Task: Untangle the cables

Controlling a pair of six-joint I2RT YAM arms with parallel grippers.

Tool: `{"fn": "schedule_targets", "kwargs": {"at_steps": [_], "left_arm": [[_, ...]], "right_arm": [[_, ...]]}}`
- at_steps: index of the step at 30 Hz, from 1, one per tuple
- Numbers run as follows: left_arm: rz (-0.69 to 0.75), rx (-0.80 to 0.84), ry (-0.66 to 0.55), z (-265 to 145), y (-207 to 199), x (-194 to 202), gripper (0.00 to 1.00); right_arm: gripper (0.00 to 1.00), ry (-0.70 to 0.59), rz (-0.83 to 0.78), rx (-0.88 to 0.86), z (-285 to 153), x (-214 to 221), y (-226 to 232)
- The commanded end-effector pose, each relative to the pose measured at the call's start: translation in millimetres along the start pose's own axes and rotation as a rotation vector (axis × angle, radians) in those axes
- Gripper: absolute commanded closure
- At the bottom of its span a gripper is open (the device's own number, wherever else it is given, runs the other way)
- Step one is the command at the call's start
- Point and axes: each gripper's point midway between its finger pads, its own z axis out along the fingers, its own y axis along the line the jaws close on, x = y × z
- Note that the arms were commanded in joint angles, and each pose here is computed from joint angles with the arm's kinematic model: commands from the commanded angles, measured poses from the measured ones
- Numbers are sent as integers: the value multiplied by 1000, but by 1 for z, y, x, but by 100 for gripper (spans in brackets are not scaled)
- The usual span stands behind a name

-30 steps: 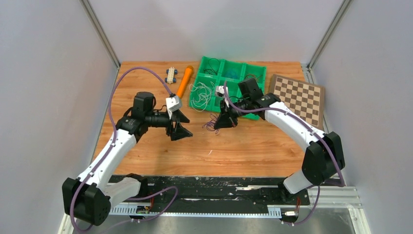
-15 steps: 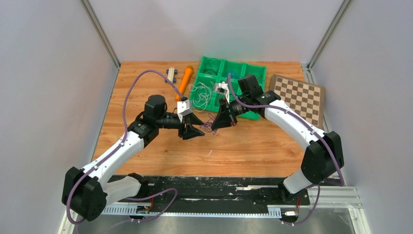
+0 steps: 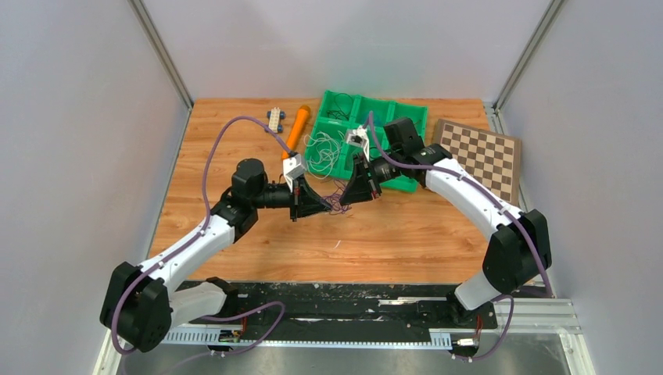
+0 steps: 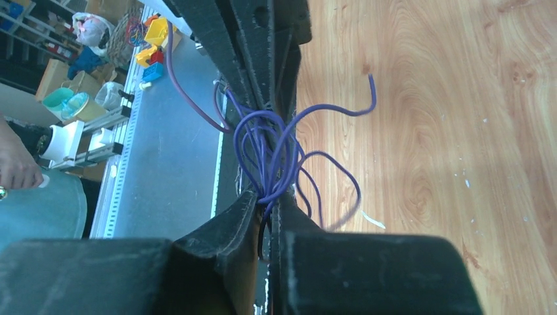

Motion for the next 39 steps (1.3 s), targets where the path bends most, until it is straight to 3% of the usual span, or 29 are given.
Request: {"fn": "schedule_targets", "kwargs": {"at_steps": [1, 5, 9, 12, 13, 15, 16, 18, 20, 28, 35, 39], "left_arm": [[25, -13, -32, -7, -11, -10, 100], [8, -64, 28, -23, -6, 14, 100], [15, -143, 117, -43, 9, 42, 100], [-15, -177, 158, -56, 15, 52, 100], [2, -175, 158, -58, 15, 51, 100], [21, -157, 147, -59, 11, 48, 100], [39, -145, 134, -57, 10, 44, 100], [60, -130, 117, -54, 9, 37, 100], [68, -106, 131, -50, 8, 36, 100], [135, -20, 181, -26, -6, 34, 100], [140, -5, 190, -18, -7, 30, 100], [135, -4, 198, -15, -5, 32, 100]], "right_arm": [[88, -74, -25, 35, -22, -27, -10], [87, -129, -17, 102, -49, -40, -21], [99, -175, -2, 177, -74, -48, -32], [100, -189, 9, 244, -86, -45, -40], [92, -186, 23, 246, -85, -40, -41], [62, -181, 75, 207, -78, -32, -37], [52, -174, 95, 185, -72, -28, -34], [40, -146, 93, 155, -55, -21, -27], [36, -118, 78, 137, -36, -18, -22], [34, -75, 72, 145, 14, -34, -38], [51, -7, 32, 164, 31, -10, -45], [52, 8, 7, 179, 36, -9, -46]]}}
